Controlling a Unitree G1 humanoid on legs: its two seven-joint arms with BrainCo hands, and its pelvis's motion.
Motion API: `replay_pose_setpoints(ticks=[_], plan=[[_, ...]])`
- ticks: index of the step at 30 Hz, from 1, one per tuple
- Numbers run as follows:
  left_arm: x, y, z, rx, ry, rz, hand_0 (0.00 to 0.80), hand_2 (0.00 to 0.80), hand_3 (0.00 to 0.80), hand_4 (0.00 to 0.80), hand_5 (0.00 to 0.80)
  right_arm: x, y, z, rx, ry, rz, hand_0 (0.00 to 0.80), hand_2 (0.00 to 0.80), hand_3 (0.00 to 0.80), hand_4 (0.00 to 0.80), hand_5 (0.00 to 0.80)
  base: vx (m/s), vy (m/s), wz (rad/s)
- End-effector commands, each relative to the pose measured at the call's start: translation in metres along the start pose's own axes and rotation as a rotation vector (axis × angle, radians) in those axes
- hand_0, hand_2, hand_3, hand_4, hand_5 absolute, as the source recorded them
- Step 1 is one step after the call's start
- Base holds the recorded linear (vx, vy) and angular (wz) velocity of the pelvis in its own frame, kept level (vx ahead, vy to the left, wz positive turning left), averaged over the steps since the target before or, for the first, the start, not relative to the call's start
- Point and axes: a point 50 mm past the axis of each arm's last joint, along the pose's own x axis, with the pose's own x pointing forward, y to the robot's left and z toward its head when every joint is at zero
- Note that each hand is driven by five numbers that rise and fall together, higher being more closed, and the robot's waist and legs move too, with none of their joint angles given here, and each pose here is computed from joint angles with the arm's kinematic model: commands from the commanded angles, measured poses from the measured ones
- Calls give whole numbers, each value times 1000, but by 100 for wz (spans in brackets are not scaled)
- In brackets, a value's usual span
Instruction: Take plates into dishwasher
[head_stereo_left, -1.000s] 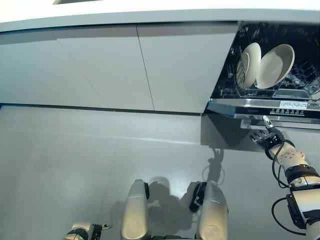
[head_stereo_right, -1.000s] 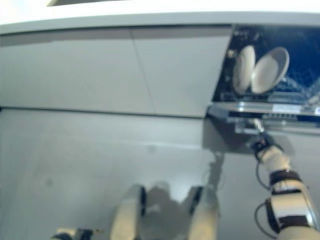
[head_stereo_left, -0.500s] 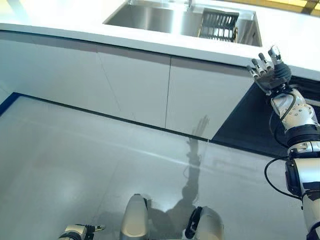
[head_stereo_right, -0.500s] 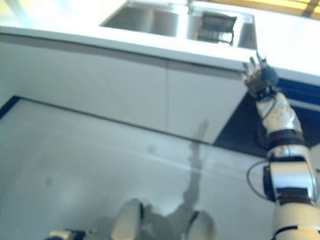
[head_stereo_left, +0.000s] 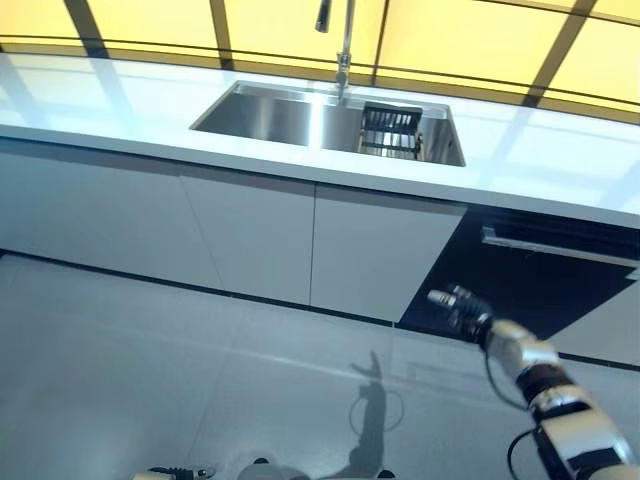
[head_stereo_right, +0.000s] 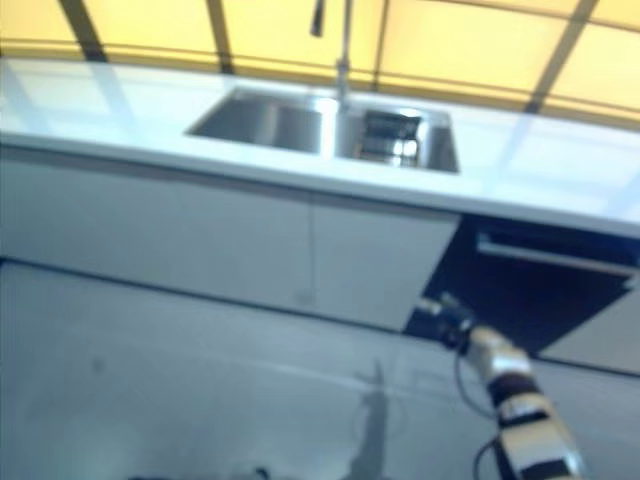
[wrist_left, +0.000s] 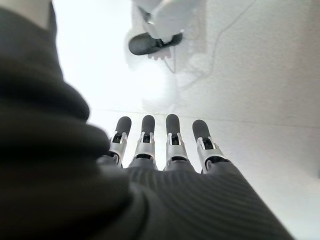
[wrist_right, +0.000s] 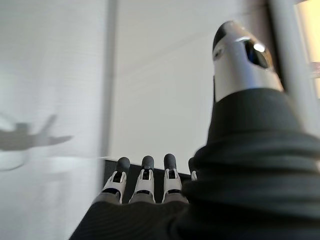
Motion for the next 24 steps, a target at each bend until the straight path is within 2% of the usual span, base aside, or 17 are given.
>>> replay_pose_setpoints(ticks=[1, 5, 7, 8, 11, 14, 24], plan=[[0, -6, 7, 21, -36, -31, 0, 0, 0, 0, 0, 1, 19, -16, 156, -44, 76, 0, 0, 0, 0, 0, -43, 75, -7], [1, -21, 5, 1, -43, -91, 0, 0, 0, 0, 0, -9, 27, -92, 141, 151, -7, 0, 0, 0, 0, 0, 0, 55, -4], [1, -31, 0, 7, -29, -132, 0, 0, 0, 0, 0, -25, 24, -143, 195, 351, -59, 0, 0, 0, 0, 0, 10, 15, -1], [1, -31, -1, 7, -28, -133, 0, 0, 0, 0, 0, -26, 24, -145, 191, 360, -64, 0, 0, 0, 0, 0, 0, 0, 0], [2, -43, -7, 18, -26, -163, 0, 0, 0, 0, 0, -51, 17, -191, 68, 608, -199, 0, 0, 0, 0, 0, 38, 14, -7], [1, -51, -5, 62, -58, -206, 0, 0, 0, 0, 0, -66, 7, -208, 88, 730, -302, 0, 0, 0, 0, 0, 47, 2, -22], [-1, -59, 3, 90, -88, -235, 0, 0, 0, 0, 0, -56, 15, -198, -37, 670, -205, 0, 0, 0, 0, 0, 26, -6, -7]])
